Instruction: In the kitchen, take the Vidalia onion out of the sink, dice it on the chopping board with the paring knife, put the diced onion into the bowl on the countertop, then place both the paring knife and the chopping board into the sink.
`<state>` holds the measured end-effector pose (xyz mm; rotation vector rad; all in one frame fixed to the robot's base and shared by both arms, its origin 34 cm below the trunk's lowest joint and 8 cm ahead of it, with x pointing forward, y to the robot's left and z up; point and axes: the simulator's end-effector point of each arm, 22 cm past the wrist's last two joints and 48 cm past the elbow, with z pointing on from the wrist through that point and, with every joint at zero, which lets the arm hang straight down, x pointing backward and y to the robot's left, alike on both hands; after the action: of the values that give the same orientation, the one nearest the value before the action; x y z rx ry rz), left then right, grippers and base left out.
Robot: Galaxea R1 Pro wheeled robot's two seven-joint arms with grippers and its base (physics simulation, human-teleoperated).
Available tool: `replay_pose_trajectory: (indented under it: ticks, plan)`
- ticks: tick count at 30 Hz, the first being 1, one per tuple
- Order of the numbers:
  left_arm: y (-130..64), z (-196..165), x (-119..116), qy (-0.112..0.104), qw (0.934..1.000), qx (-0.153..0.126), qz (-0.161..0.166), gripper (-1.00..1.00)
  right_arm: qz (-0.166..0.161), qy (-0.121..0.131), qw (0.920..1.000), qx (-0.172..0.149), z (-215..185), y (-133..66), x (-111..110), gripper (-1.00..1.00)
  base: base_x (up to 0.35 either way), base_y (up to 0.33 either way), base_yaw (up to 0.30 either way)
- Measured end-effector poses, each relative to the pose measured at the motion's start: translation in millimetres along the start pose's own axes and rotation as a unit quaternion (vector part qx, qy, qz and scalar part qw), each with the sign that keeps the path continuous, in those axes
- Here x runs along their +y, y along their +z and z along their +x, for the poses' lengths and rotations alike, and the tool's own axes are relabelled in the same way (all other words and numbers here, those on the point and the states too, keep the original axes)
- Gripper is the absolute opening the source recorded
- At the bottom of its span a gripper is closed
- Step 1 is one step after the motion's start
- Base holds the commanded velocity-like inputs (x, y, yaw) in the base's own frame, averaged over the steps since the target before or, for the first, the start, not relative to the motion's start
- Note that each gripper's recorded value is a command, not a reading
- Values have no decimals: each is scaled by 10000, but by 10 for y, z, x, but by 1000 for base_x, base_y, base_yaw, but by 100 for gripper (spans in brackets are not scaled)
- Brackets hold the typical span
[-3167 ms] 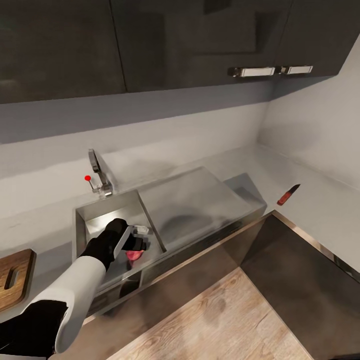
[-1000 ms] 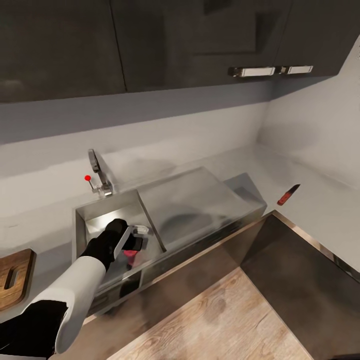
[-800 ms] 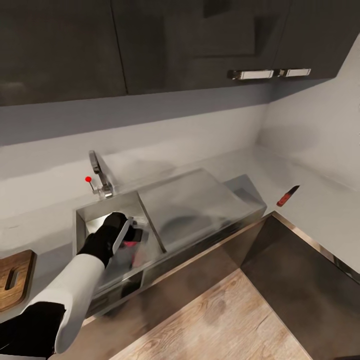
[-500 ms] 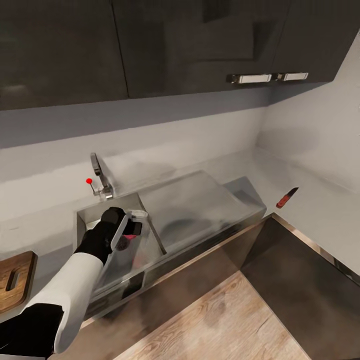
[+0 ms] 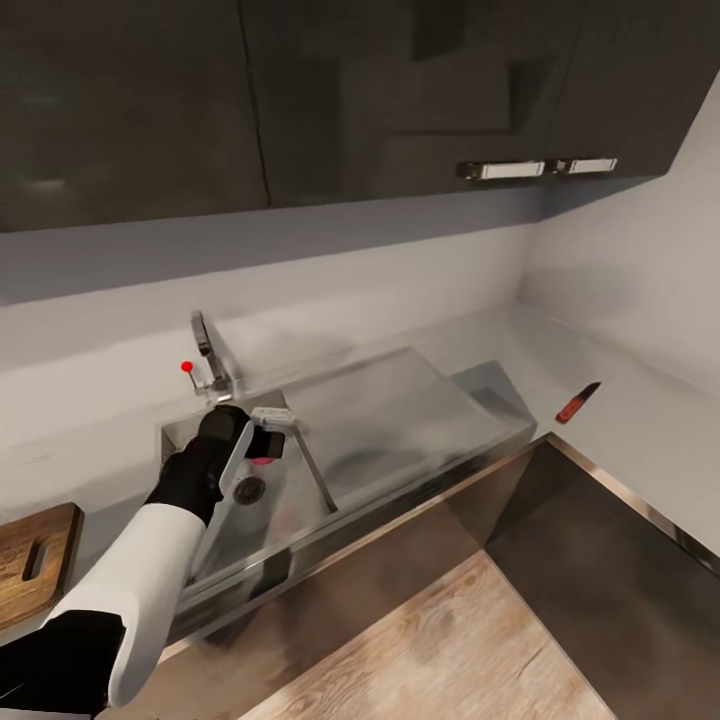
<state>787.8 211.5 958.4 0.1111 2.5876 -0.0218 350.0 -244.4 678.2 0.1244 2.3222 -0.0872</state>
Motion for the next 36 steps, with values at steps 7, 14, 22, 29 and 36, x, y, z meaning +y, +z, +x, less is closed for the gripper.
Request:
replay_pose_trajectory:
  ticks: [7,14,22,29,36]
  plan:
    - [-69,-72,-1,5,10000,-97,-3,-100,-8,3,10000,-36,-32,7,11,100,0,0,156]
    - [-77,-79,-10,6,9999,-106,3,-100,-25,3,10000,-37,-33,6,18,100,0,3,17]
    - [-80,-81,-40,12,9999,-105,23,-100,-33,-7,10000,-32,-31,7,17,100,0,119,1]
    - [-80,-86,-107,20,9999,-107,72,-100,-27,-4,10000,-33,-32,8,19,100,-41,103,31]
    - [-80,-88,-147,30,9999,-107,99,-100,-13,-4,10000,-30,-31,9,13,100,-171,168,237]
